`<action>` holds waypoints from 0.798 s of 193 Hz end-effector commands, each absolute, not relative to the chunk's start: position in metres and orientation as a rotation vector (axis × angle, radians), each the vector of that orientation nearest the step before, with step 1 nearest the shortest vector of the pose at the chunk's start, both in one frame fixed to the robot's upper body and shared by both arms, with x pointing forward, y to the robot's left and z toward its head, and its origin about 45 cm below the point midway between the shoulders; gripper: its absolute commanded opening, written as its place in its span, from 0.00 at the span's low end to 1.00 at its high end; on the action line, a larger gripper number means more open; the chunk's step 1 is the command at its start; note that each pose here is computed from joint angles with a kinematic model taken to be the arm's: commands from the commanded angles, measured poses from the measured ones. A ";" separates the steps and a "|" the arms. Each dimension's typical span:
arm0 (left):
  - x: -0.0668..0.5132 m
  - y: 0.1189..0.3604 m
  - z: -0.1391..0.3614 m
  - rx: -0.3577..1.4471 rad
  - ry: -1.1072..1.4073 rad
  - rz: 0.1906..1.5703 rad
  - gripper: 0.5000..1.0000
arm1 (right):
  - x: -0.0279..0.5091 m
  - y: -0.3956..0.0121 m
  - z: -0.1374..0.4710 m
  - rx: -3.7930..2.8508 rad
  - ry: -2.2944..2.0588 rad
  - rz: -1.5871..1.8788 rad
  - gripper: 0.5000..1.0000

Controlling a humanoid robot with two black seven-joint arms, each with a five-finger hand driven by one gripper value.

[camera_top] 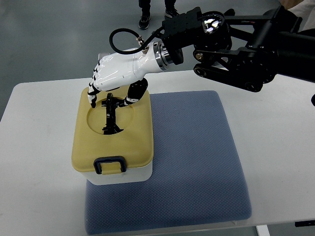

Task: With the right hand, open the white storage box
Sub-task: 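Lower the right hand and close fingers around the black lid handle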

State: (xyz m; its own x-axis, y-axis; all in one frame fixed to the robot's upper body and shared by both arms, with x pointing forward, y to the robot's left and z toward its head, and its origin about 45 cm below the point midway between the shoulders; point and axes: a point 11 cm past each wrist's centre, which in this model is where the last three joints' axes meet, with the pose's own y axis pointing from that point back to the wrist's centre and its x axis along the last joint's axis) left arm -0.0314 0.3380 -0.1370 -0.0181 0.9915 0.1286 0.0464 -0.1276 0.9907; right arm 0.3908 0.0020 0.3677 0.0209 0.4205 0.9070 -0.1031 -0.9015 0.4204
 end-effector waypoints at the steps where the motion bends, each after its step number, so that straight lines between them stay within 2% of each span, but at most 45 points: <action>1: -0.031 0.338 -0.137 1.329 1.195 1.297 1.00 | 0.389 0.004 0.361 1.920 0.355 1.939 0.39; 42: -0.031 0.338 -0.137 1.328 1.196 1.298 1.00 | 0.388 0.004 0.358 1.913 0.365 1.944 0.32; 154: -0.031 0.338 -0.137 1.327 1.195 1.299 1.00 | 0.392 0.002 0.361 1.902 0.343 1.955 0.24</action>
State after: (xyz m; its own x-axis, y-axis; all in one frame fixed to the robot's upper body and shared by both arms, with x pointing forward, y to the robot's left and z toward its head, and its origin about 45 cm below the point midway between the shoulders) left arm -0.0313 0.3380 -0.1370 -0.0180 0.9915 0.1286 0.0461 -0.1276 0.9907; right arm 0.3915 0.0019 0.3606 -0.0024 0.4385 0.8987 -0.1051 -0.8939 0.4358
